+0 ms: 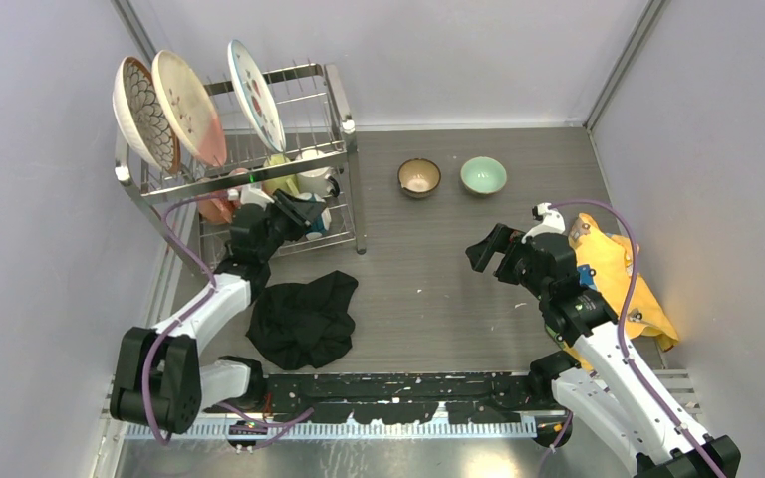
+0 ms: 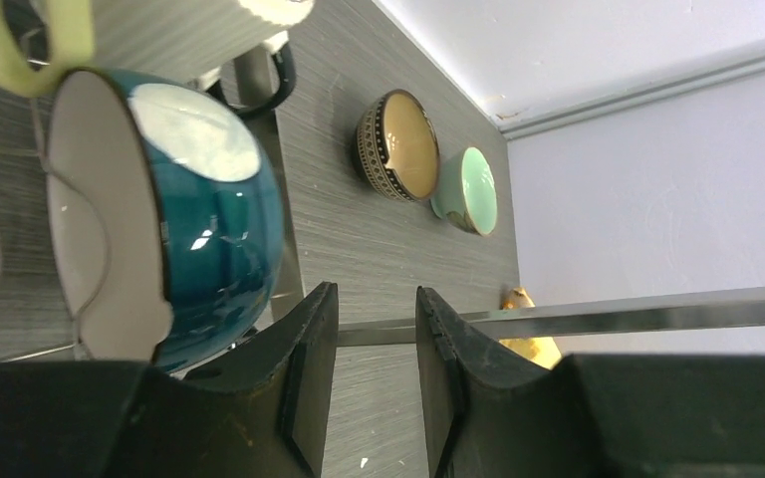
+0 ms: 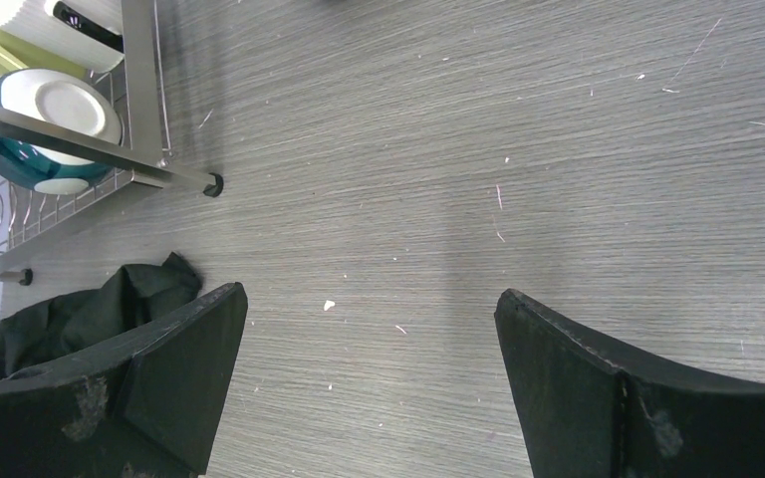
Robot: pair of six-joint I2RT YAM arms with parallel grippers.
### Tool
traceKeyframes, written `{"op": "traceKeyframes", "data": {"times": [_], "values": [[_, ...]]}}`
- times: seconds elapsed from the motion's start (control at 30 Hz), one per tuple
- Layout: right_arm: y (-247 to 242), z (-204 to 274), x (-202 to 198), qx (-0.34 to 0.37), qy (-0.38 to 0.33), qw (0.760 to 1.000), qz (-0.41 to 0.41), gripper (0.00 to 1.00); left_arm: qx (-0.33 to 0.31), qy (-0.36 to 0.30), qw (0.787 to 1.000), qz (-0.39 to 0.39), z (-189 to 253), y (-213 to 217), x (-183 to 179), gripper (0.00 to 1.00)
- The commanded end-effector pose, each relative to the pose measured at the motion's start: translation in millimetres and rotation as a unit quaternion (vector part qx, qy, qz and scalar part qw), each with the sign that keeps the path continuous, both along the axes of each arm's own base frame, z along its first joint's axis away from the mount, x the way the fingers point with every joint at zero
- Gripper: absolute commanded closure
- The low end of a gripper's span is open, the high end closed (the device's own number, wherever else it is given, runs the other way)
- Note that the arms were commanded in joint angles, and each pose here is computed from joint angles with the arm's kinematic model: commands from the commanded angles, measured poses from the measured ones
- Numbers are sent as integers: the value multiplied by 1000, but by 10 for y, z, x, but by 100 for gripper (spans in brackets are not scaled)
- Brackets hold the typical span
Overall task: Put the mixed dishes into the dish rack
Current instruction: Turn the bowl upside down on the dish rack.
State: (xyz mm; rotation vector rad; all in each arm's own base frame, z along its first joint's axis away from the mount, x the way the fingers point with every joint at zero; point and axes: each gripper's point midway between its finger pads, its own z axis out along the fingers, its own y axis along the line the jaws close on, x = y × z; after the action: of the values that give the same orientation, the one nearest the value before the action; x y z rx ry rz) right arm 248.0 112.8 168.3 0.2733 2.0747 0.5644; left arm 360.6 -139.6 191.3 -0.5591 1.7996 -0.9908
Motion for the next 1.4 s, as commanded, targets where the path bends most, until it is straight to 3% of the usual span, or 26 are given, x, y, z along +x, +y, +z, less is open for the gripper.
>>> {"op": "traceKeyframes", "data": {"times": [0.0, 0.37, 0.57, 0.83, 1.13, 1.37], "values": [[6, 109, 63, 9, -24, 1000, -5, 0, 4, -52, 999, -3, 246, -91, 172, 64], [-13, 97, 61, 4, -23, 1000, -7, 1, 34, -37, 999, 21, 41, -61, 374, 65], [-34, 91, 62, -1, -25, 1000, -10, 0, 105, 42, 987, 112, -262, 365, 233, 65], [3, 89, 79, 4, -23, 1000, -5, 0, 165, 113, 967, 156, -561, 646, 12, 65], [-14, 107, 65, 5, -26, 1000, -8, 0, 161, 101, 970, 149, -362, 615, 29, 62], [-7, 106, 60, 6, -25, 1000, -6, 0, 198, 125, 958, 165, -415, 757, -77, 54]]}}
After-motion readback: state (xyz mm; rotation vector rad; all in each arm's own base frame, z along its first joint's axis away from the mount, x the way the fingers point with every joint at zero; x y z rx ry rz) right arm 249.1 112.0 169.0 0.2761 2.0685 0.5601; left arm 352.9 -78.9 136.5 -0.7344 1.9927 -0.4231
